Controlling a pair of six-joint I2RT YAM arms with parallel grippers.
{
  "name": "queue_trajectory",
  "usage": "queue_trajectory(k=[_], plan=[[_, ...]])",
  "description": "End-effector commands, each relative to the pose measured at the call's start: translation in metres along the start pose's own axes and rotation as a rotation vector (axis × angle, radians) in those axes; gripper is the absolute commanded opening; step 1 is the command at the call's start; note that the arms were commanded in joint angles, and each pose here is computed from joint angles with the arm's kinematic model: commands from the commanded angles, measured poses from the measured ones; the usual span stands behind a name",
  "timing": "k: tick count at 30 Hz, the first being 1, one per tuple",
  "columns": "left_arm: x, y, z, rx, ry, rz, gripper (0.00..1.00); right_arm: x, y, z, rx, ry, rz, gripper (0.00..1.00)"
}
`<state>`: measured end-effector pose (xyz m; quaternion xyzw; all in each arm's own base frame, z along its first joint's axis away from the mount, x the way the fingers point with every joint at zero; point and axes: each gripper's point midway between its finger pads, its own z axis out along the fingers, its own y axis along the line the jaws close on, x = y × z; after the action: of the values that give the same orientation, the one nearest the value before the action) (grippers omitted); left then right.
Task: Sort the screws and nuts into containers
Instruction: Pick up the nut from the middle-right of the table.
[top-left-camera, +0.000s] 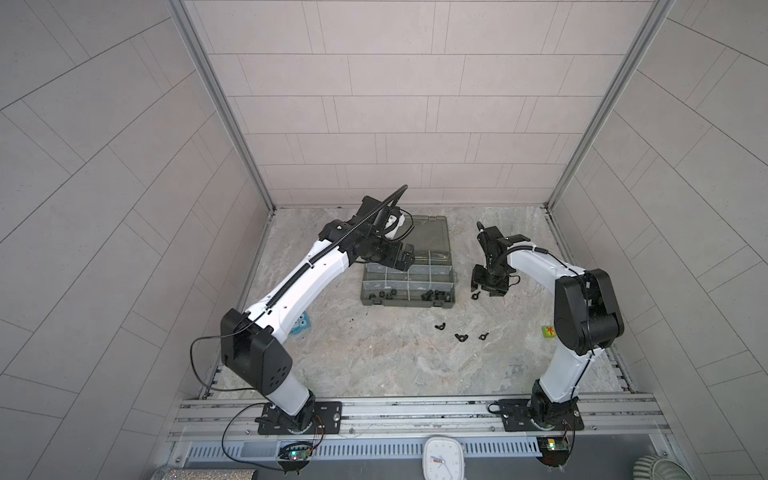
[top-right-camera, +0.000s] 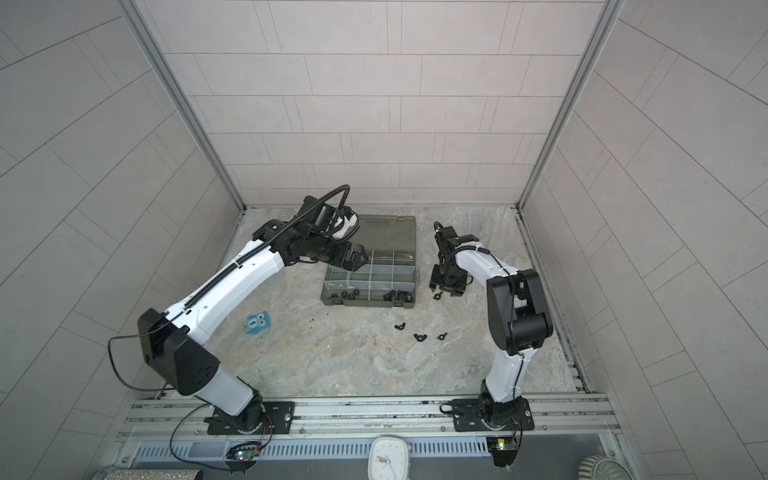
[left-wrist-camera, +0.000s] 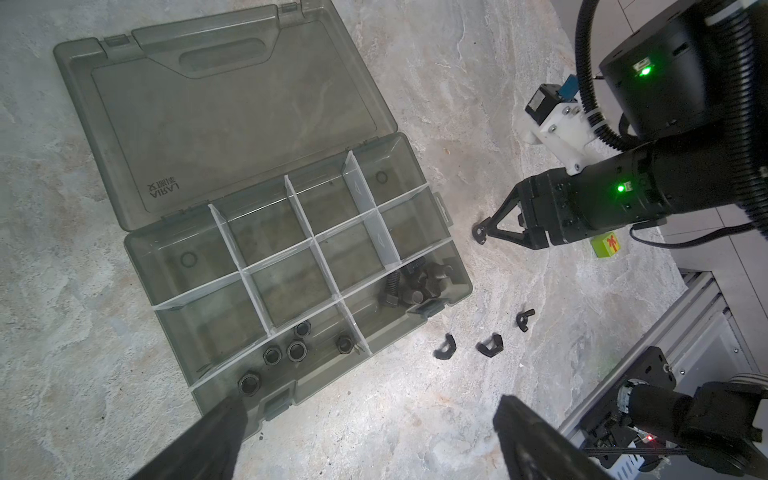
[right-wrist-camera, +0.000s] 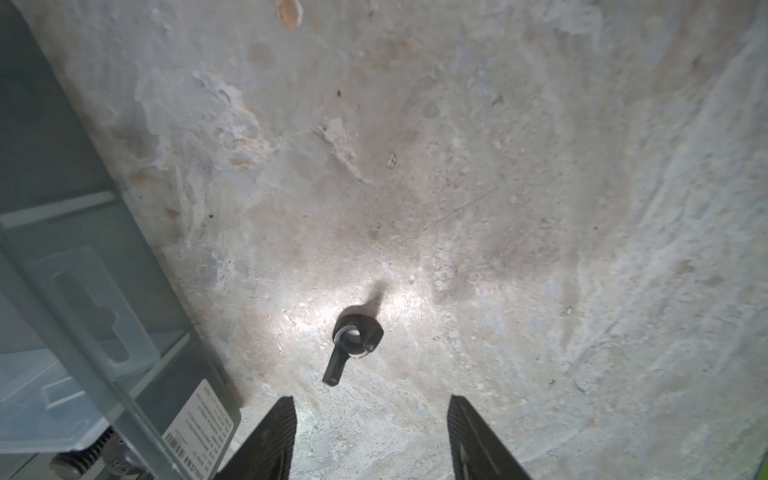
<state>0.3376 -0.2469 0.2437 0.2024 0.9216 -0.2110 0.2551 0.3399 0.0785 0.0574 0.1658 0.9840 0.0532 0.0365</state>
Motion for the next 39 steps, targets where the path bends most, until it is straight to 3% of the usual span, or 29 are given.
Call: queue_trajectory(k=[1, 8, 18, 39], plan=[[-0.002, 0.002, -0.002, -0.012, -0.014, 0.011, 1.0, -0.002, 0.0, 0.003, 0.01, 0.007, 0.043, 0.57], [0.0, 0.003, 0.002, -0.009, -0.002, 0.018, 1.0, -0.001, -0.003, 0.017, 0.031, 0.025, 0.064, 0.46], [0.016, -0.013, 0.016, 0.105, 0.065, 0.051, 1.0, -0.001, 0.003, 0.032, 0.03, 0.048, 0.079, 0.44], [0.022, -0.006, 0.011, 0.061, 0.065, 0.056, 1.0, 0.006, 0.005, 0.041, 0.033, 0.083, 0.074, 0.33]])
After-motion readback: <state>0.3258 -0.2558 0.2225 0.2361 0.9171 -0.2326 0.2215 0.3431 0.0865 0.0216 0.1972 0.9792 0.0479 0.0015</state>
